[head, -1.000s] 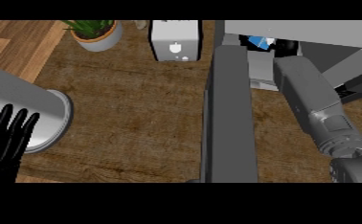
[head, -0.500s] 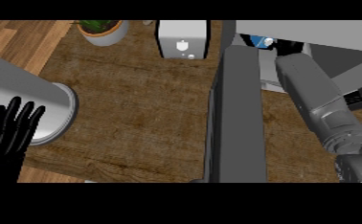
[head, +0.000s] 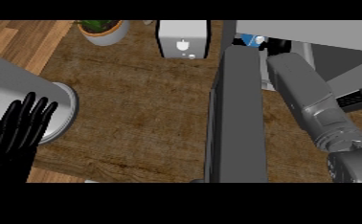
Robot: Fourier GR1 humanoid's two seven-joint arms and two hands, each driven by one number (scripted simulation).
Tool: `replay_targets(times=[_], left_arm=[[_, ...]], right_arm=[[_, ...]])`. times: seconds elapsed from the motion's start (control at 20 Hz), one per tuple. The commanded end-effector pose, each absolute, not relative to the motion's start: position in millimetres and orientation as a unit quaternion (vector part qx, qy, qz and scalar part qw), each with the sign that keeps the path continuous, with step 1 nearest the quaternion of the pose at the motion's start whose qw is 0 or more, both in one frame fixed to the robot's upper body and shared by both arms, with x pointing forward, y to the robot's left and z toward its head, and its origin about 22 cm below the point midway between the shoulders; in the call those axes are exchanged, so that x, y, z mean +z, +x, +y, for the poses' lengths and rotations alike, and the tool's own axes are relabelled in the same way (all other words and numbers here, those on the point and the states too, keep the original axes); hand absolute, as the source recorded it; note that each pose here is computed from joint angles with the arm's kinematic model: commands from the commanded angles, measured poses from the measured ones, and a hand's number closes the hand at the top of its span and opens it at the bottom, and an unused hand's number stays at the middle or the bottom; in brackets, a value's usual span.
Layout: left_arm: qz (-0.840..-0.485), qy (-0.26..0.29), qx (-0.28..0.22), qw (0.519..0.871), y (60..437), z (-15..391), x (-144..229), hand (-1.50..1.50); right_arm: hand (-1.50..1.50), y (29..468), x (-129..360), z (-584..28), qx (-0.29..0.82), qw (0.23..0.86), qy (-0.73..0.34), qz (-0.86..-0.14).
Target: Pick up the milk, place it into the microwave and close the microwave
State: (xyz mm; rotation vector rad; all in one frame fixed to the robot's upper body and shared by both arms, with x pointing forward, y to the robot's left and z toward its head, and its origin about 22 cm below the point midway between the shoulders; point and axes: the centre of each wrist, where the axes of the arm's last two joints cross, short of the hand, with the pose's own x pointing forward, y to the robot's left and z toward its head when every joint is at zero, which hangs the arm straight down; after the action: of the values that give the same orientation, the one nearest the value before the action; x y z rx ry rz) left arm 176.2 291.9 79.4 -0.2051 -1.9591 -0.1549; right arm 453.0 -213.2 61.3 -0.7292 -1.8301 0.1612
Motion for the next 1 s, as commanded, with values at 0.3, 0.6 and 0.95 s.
replay_targets(times=[0.3, 0.6, 0.95], left_arm=[[-0.827, -0.092, -0.076, 0.549, 179, 275, 76, -1.50], [-0.823, -0.093, -0.088, 0.554, 180, 268, 81, -1.50], [-0.824, -0.103, -0.083, 0.551, 182, 253, 74, -1.50]], right_arm=[[-1.50, 448, 50, -212, 0.053, 0.581, -0.266, -0.767], [-1.50, 444, 44, -234, 0.054, 0.577, -0.278, -0.766], [-1.50, 432, 21, -242, 0.066, 0.583, -0.241, -0.773]])
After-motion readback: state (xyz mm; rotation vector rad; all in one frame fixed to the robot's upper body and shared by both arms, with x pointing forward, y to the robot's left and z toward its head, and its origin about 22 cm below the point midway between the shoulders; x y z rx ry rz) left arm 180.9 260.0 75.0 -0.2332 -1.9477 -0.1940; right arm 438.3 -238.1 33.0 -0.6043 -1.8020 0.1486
